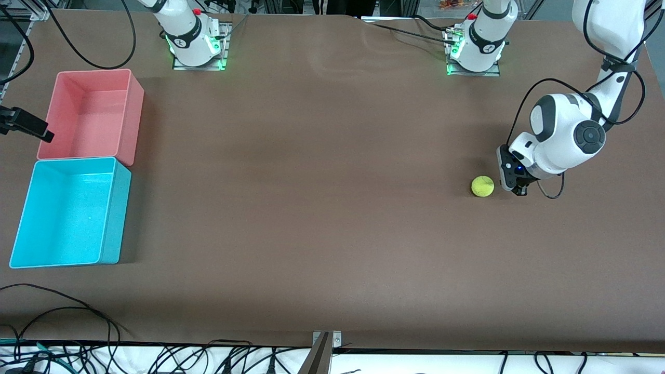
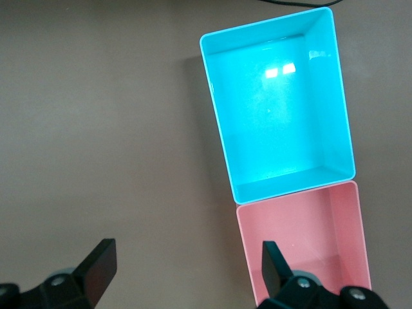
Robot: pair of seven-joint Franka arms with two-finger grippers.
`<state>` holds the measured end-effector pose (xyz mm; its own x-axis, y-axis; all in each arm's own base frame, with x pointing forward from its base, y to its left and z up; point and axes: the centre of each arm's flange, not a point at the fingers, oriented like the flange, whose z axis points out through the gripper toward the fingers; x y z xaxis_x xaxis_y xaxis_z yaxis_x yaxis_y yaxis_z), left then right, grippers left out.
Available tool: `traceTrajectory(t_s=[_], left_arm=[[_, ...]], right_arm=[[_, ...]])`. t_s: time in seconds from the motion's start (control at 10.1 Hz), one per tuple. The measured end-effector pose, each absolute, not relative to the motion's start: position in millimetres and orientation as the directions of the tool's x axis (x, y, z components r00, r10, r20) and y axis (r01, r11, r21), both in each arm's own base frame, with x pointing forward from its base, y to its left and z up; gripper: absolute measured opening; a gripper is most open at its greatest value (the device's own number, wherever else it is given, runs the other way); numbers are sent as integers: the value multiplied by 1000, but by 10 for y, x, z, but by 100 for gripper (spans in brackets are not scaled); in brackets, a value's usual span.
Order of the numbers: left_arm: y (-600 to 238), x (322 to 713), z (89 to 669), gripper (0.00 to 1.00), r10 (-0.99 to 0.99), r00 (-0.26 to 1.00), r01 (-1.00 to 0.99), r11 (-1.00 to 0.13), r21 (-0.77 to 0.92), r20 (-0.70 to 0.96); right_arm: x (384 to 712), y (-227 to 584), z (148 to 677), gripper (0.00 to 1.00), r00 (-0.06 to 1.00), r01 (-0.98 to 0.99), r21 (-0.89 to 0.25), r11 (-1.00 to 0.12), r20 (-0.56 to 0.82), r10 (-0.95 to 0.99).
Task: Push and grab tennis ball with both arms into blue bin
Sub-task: 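Position the left gripper behind the tennis ball, facing the bins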
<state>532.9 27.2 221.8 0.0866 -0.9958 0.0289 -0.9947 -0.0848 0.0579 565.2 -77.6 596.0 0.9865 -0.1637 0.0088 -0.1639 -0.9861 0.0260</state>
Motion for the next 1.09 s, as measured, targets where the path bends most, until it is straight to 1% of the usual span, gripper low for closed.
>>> traceTrajectory(t_s=[0.4,1.09], left_arm=[[378,5311,2005,1,-995,94,-994,-92,64,31],[342,5324,1820,1,-995,89,-995,-88,42,33]], right_arm=[[5675,-317,6093,100,996,-84,22,-996,10,-84],[5636,-297,6151,100,997,-81,22,-996,-13,-81]])
